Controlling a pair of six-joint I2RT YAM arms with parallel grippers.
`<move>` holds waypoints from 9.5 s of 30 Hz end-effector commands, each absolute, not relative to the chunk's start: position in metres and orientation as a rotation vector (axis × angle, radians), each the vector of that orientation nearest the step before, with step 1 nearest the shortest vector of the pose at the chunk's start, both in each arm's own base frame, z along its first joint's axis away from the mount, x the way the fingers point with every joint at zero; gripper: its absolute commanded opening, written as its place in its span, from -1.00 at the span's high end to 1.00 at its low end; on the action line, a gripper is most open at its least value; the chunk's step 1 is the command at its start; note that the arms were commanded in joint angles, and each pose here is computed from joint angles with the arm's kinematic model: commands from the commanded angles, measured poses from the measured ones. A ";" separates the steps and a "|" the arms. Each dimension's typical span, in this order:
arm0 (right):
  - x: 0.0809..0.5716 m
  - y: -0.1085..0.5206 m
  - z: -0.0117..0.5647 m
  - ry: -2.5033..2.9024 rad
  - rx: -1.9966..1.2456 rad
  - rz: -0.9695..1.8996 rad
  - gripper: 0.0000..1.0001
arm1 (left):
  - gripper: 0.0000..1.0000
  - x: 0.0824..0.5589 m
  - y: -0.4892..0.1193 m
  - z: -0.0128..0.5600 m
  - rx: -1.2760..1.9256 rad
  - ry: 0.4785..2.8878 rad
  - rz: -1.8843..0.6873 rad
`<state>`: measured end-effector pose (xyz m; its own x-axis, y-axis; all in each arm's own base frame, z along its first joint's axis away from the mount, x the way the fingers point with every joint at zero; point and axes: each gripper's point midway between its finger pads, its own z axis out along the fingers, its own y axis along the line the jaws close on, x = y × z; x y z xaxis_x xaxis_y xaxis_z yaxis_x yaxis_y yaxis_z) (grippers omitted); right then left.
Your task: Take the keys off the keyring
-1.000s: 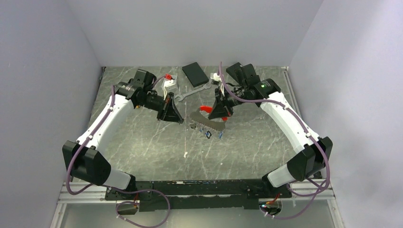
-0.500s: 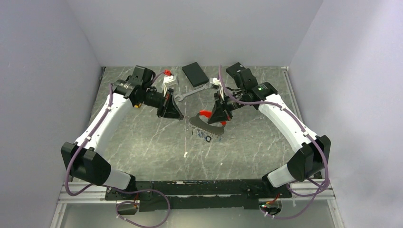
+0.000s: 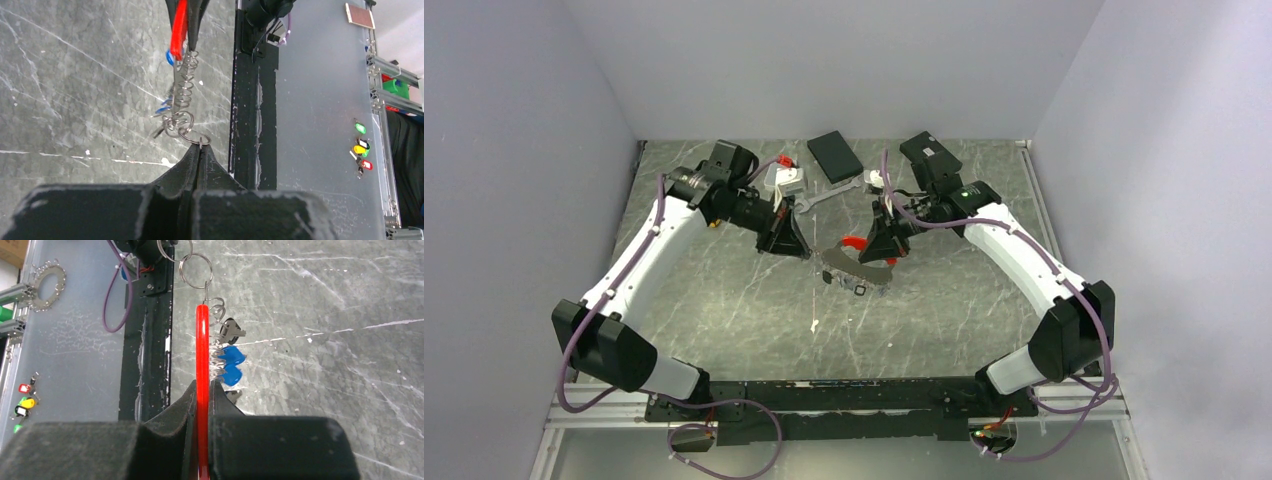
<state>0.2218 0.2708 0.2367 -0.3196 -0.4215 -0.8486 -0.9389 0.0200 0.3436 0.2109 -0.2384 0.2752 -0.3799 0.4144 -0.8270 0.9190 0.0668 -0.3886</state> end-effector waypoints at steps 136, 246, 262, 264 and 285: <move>0.161 0.368 0.257 1.155 -1.639 1.700 0.31 | 1.00 0.148 -0.251 0.317 1.956 -0.314 0.262; 0.197 0.378 0.251 1.682 -1.194 1.721 1.00 | 1.00 0.180 -0.222 0.276 2.206 -0.136 0.379; 0.211 0.382 0.246 1.795 -1.084 1.680 1.00 | 1.00 0.188 -0.226 0.267 2.243 -0.116 0.350; 0.211 0.383 0.245 1.803 -1.078 1.681 1.00 | 1.00 0.190 -0.228 0.267 2.240 -0.110 0.346; 0.194 0.359 0.243 1.378 -1.382 1.695 -0.09 | 1.00 0.174 -0.245 0.288 2.101 -0.187 0.285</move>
<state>0.2031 0.3595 0.2198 -0.4849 -0.2443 -0.8398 -0.8225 -0.1991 0.5328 0.1879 -0.2293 0.2552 0.9831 0.1712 0.0648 0.0490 -0.5872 0.8079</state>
